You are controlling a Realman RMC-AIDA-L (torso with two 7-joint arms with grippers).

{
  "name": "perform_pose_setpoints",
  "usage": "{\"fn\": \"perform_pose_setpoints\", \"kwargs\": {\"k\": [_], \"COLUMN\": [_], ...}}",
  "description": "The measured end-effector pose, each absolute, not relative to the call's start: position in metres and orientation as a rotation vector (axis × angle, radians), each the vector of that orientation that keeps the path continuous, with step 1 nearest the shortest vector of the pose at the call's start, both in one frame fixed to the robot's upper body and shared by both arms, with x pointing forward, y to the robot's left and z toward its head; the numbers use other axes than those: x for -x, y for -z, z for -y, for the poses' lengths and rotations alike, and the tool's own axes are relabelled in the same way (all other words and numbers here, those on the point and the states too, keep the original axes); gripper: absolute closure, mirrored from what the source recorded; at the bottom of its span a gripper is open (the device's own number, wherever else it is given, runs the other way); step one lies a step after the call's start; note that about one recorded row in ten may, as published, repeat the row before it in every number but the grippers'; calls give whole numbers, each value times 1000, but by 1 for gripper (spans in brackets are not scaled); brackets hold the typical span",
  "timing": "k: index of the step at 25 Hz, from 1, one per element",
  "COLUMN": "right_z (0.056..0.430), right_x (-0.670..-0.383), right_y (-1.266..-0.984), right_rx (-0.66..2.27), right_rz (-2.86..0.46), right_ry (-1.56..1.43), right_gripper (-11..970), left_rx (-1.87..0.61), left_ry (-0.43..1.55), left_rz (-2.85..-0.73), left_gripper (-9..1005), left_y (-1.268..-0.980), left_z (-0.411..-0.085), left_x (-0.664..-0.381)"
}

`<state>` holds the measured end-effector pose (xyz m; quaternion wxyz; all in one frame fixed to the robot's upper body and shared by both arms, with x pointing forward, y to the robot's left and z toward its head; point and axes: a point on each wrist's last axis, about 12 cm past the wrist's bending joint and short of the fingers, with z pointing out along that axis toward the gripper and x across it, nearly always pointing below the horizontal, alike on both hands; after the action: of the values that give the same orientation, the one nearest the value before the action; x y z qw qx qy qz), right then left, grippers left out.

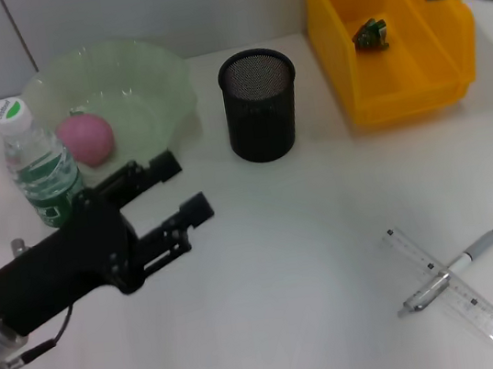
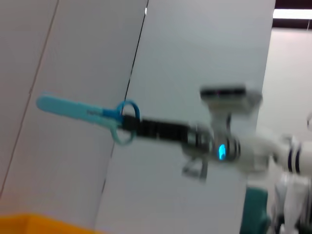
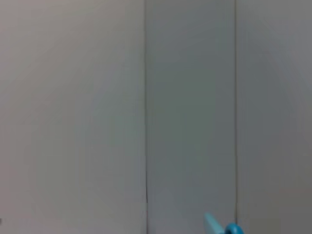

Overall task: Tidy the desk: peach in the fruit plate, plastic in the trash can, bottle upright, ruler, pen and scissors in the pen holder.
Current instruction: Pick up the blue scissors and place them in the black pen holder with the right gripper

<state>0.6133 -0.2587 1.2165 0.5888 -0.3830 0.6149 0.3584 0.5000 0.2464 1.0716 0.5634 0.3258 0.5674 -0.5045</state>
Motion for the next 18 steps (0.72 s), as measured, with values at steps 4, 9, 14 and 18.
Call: {"fn": "perform_pose_setpoints", "kwargs": {"k": [4,9,14,18], "right_z": [257,250,237,230], "right_x": [-627,-633,-639,-643], "right_y": [-1260,-1292,-1323,-1329], "right_rx": [937,959,975,989], "right_rz": [-1631,-1772,-1910,-1989], "right_ry": [-755,-656,-541,-506], "right_gripper": [833,827,820,816], "left_rx": [-862,-943,-1046,-1173], "left_ry": [1145,1137,1131,1086], "left_rz": [-1390,-1439,-1539,-1664], "left_gripper": [313,314,314,314], "left_y": [-1071,-1077,-1096,-1116], "left_z": [-255,-261,-263,-255], "left_x": [-505,-515,-529,-536]}}
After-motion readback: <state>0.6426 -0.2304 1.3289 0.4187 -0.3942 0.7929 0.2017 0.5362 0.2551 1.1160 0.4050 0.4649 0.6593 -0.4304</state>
